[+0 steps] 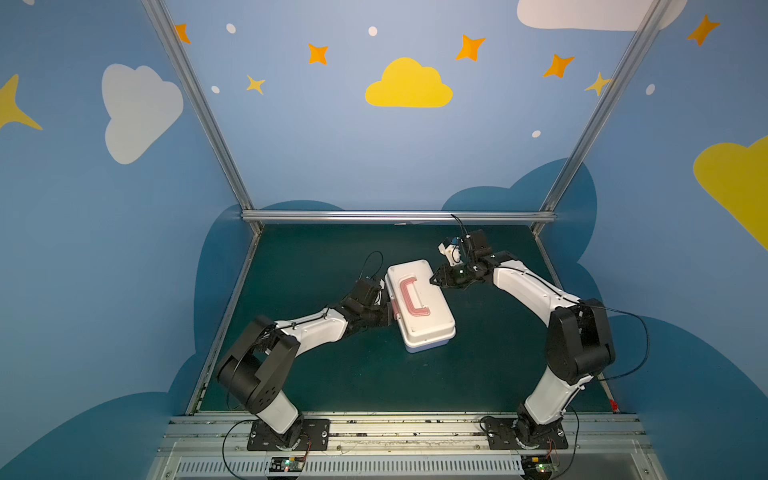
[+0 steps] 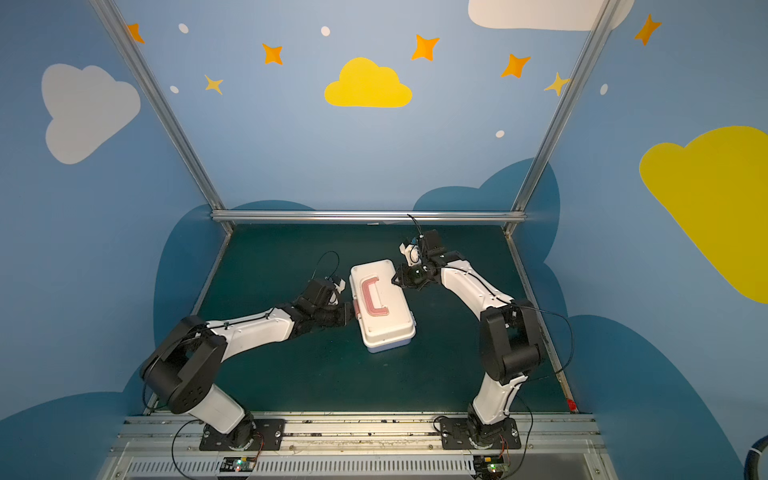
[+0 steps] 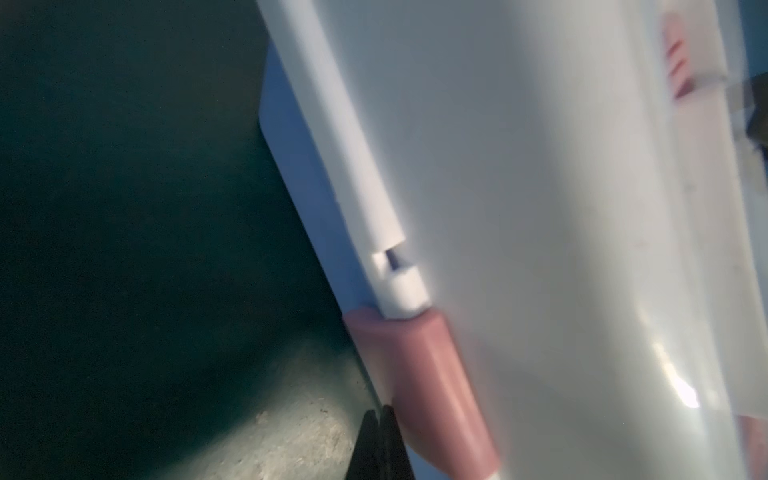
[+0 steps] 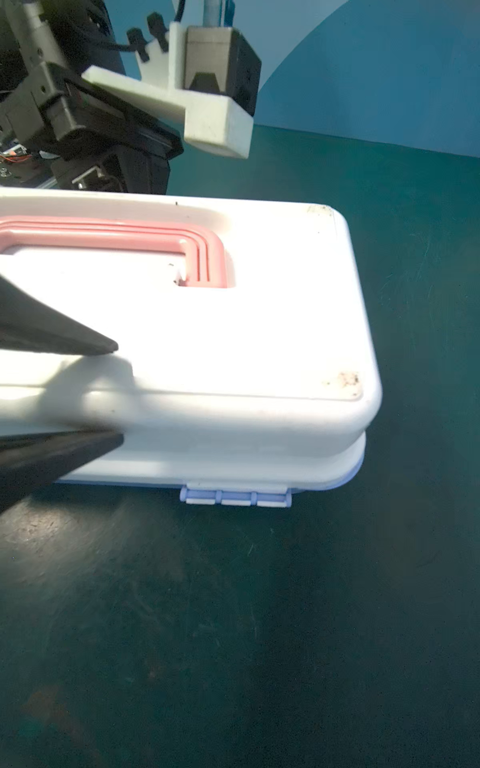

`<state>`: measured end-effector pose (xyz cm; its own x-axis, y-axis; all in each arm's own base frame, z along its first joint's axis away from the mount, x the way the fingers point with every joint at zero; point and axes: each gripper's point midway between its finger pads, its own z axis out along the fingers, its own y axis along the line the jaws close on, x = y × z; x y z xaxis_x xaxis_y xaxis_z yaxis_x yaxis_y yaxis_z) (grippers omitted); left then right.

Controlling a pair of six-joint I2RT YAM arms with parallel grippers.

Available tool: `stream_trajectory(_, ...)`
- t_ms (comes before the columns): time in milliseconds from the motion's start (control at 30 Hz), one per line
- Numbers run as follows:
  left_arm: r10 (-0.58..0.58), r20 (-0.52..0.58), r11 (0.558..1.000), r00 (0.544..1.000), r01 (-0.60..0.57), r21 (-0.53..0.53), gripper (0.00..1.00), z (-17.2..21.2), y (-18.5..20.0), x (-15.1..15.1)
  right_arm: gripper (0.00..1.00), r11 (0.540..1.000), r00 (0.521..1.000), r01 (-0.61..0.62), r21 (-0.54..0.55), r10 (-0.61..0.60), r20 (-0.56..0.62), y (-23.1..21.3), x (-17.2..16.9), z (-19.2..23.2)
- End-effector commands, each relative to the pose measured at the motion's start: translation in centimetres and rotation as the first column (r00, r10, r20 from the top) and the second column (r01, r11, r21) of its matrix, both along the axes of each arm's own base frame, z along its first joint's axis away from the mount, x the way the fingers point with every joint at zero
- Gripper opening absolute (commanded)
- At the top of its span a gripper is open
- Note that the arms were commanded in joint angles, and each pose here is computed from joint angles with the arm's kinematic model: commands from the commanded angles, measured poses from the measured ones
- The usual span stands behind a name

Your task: Pack the tool kit

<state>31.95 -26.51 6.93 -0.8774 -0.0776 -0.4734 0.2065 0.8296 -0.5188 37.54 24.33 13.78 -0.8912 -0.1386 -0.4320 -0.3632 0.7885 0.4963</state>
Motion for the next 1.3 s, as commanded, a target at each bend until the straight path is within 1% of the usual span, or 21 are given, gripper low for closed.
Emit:
stream_trajectory(0, -0.081, 0.121, 0.982, 0.989, 0.1, -0.16, 0.04, 4.5, -4.2, 1.2, 0.29, 0.986, 0.961, -0.158, 0.051, 0.166, -0.223, 3.7, -6.6, -4.1)
stream_trajectory(133, -0.08, 0.169, 0.974, 0.982, 0.113, -0.196, 0.04, 6.0, -4.6, 1.3, 0.29, 0.986, 0.963, -0.153, 0.066, 0.164, -0.215, 3.8, -6.7, -3.9)
stream_trajectory(267, -0.021, 0.189, 0.999, 0.982, 0.03, -0.045, 0.04, 5.5, -1.2, 2.1, 0.28, 0.992, 0.978, -0.12, 0.037, 0.125, -0.169, 2.5, -6.1, -2.9)
stream_trajectory(333, 0.083, 0.227, 0.991, 0.97, -0.103, 0.08, 0.05, 5.5, 3.6, 3.2, 0.28, 0.997, 0.99, -0.076, 0.016, 0.077, -0.12, 0.5, -5.3, -1.6)
stream_trajectory(400, 0.17, 0.287, 0.962, 0.943, -0.222, 0.158, 0.1, 6.1, 8.8, 3.9, 0.31, 1.0, 0.998, -0.013, -0.005, 0.013, -0.062, -2.2, -4.4, 0.0)
stream_trajectory(467, 0.254, 0.389, 0.906, 0.886, -0.358, 0.224, 0.13, 6.6, 14.4, 4.1, 0.4, 0.997, 0.997, 0.074, -0.038, -0.074, 0.016, -5.7, -3.7, 1.6)
stream_trajectory(500, 0.304, 0.451, 0.869, 0.839, -0.439, 0.23, 0.14, 6.9, 17.2, 4.2, 0.43, 0.988, 0.987, 0.146, -0.051, -0.143, 0.069, -8.1, -3.2, 2.5)
stream_trajectory(533, 0.352, 0.497, 0.825, 0.793, -0.514, 0.236, 0.19, 7.2, 19.7, 4.1, 0.44, 0.978, 0.976, 0.199, -0.065, -0.192, 0.099, -9.8, -2.8, 2.8)
stream_trajectory(600, 0.461, 0.548, 0.726, 0.698, -0.651, 0.219, 0.6, 8.0, 24.7, 3.5, 0.56, 0.926, 0.922, 0.36, -0.109, -0.336, 0.194, -14.6, -2.5, 3.7)
stream_trajectory(700, 0.514, 0.598, 0.656, 0.615, -0.731, 0.188, 0.98, 8.4, 28.6, 2.6, 0.74, 0.85, 0.831, 0.51, -0.132, -0.446, 0.333, -19.8, -2.5, 3.6)
stream_trajectory(733, 0.497, 0.612, 0.65, 0.615, -0.731, 0.208, 1.0, 8.5, 29.2, 2.4, 0.75, 0.848, 0.818, 0.51, -0.146, -0.425, 0.388, -20.6, -2.4, 3.2)
stream_trajectory(800, 0.494, 0.634, 0.603, 0.595, -0.76, 0.243, 1.0, 8.2, 30.6, 1.9, 0.77, 0.787, 0.735, 0.598, -0.154, -0.461, 0.497, -22.8, -2.0, 1.9)
stream_trajectory(867, 0.504, 0.642, 0.585, 0.578, -0.775, 0.238, 1.0, 7.5, 31.5, 1.7, 0.77, 0.733, 0.67, 0.662, -0.152, -0.49, 0.557, -24.5, -2.2, 0.3)
stream_trajectory(933, 0.508, 0.656, 0.585, 0.558, -0.783, 0.213, 1.0, 7.0, 31.9, 1.9, 0.79, 0.706, 0.62, 0.697, -0.124, -0.508, 0.598, -25.4, -2.3, -0.6)
stream_trajectory(967, 0.504, 0.657, 0.599, 0.56, -0.775, 0.201, 1.0, 6.7, 31.9, 2.3, 0.79, 0.704, 0.602, 0.702, -0.106, -0.508, 0.616, -25.5, -2.2, -1.0)
stream_trajectory(1000, 0.491, 0.663, 0.609, 0.565, -0.767, 0.202, 1.0, 6.4, 31.9, 2.7, 0.8, 0.72, 0.604, 0.687, -0.097, -0.49, 0.629, -25.2, -2.0, -1.2)
stream_trajectory(1067, 0.495, 0.669, 0.591, 0.555, -0.779, 0.21, 1.0, 5.7, 32.3, 3.2, 0.81, 0.741, 0.62, 0.662, -0.11, -0.46, 0.636, -24.9, -1.6, -1.7)
stream_trajectory(1100, 0.5, 0.659, 0.596, 0.562, -0.775, 0.209, 1.0, 5.1, 32.3, 3.5, 0.8, 0.744, 0.629, 0.66, -0.106, -0.469, 0.62, -24.7, -1.4, -1.9)
stream_trajectory(1133, 0.507, 0.652, 0.604, 0.564, -0.772, 0.198, 1.0, 4.8, 32.2, 3.9, 0.8, 0.751, 0.645, 0.651, -0.108, -0.472, 0.601, -24.5, -1.2, -2.1)
stream_trajectory(1167, 0.49, 0.643, 0.632, 0.588, -0.748, 0.203, 1.0, 4.7, 31.7, 4.3, 0.8, 0.757, 0.652, 0.644, -0.11, -0.469, 0.596, -24.3, -1.0, -2.2)
stream_trajectory(1267, 0.501, 0.635, 0.659, 0.588, -0.735, 0.162, 1.0, 3.9, 31.3, 5.3, 0.81, 0.779, 0.642, 0.62, -0.095, -0.434, 0.632, -23.8, -0.4, -2.3)
